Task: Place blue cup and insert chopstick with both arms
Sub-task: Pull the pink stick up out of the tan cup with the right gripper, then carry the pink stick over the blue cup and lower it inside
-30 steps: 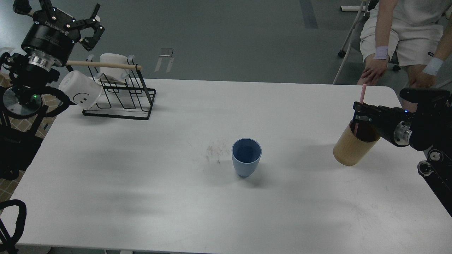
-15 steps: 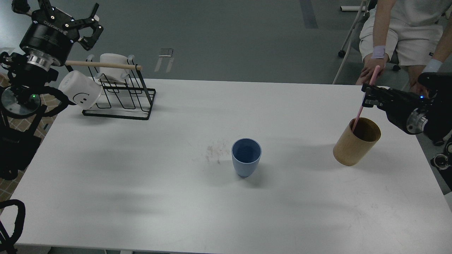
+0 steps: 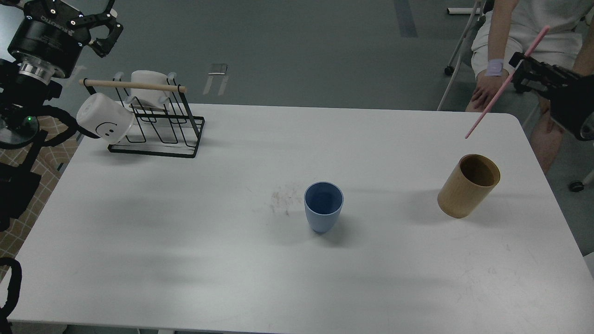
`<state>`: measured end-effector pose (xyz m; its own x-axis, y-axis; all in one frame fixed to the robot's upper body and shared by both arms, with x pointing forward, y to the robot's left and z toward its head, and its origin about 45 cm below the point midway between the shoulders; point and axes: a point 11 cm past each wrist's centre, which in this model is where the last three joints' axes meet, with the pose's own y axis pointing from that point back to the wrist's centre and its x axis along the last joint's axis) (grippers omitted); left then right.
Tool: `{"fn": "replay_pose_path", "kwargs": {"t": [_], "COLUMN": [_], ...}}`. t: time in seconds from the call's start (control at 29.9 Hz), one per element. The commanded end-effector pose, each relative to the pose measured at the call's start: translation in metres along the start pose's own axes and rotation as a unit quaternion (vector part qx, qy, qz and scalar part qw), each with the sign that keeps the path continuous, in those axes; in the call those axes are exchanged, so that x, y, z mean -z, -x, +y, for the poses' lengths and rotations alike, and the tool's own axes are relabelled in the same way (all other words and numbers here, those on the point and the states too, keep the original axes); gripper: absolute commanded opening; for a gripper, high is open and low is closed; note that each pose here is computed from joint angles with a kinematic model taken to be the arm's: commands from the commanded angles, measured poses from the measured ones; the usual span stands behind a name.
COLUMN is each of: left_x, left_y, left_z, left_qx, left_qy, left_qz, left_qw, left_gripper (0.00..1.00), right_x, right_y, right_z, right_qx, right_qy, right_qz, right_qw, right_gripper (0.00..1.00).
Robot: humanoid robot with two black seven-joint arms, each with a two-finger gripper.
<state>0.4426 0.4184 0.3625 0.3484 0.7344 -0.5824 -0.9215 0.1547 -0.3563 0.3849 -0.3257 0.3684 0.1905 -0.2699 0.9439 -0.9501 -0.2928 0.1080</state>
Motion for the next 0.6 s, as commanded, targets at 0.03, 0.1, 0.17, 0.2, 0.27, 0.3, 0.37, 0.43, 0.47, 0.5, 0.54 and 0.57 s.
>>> {"fn": "replay_pose_path", "kwargs": {"t": [0.03,0.1,0.17,0.2,0.27,0.3,0.37,0.43,0.47,0.5,0.54,0.57], "left_x": [-0.002,-0.002,-0.005,-0.006,-0.006,-0.006,-0.005,-0.005,-0.005,-0.005,-0.005,-0.004], "left_y": [0.002,0.003,0.002,0.002,0.001,0.001,0.000,0.000,0.000,-0.001,-0.001,-0.002], "left_z": [-0.002,-0.002,-0.001,-0.001,-0.001,0.000,0.000,0.000,0.001,0.001,0.002,0.003], "left_qx": [0.003,0.004,0.003,0.003,0.002,0.001,0.002,0.002,0.001,0.000,0.000,-0.001], "left_qy": [0.001,0.001,0.000,0.000,0.000,-0.001,-0.002,-0.002,-0.002,-0.002,-0.002,-0.004], "left_qz": [-0.001,-0.003,-0.007,-0.008,-0.009,-0.010,-0.010,-0.010,-0.009,-0.010,-0.010,-0.010], "left_qw": [1.000,1.000,1.000,1.000,1.000,1.000,1.000,1.000,1.000,1.000,1.000,1.000], "left_gripper": [0.98,0.98,0.98,0.98,0.98,0.98,0.98,0.98,0.98,0.98,0.98,0.98], "right_x": [0.045,0.060,0.084,0.093,0.113,0.124,0.145,0.155,0.159,0.162,0.166,0.172], "right_y": [-0.009,-0.004,0.002,0.005,0.016,0.026,0.039,0.049,0.058,0.063,0.072,0.083], "right_z": [0.000,-0.004,-0.014,-0.017,-0.023,-0.026,-0.031,-0.033,-0.034,-0.034,-0.034,-0.033], "right_qx": [-0.019,-0.016,-0.002,0.005,0.026,0.040,0.057,0.070,0.083,0.089,0.102,0.117], "right_qy": [-0.071,-0.091,-0.121,-0.132,-0.155,-0.170,-0.195,-0.206,-0.211,-0.214,-0.219,-0.226], "right_qz": [-0.025,-0.031,-0.021,-0.015,0.001,0.006,0.008,0.008,0.010,0.010,0.013,0.016], "right_qw": [0.997,0.995,0.992,0.991,0.988,0.985,0.979,0.976,0.974,0.973,0.970,0.967], "right_gripper": [0.00,0.00,0.00,0.00,0.00,0.00,0.00,0.00,0.00,0.00,0.00,0.00]}}
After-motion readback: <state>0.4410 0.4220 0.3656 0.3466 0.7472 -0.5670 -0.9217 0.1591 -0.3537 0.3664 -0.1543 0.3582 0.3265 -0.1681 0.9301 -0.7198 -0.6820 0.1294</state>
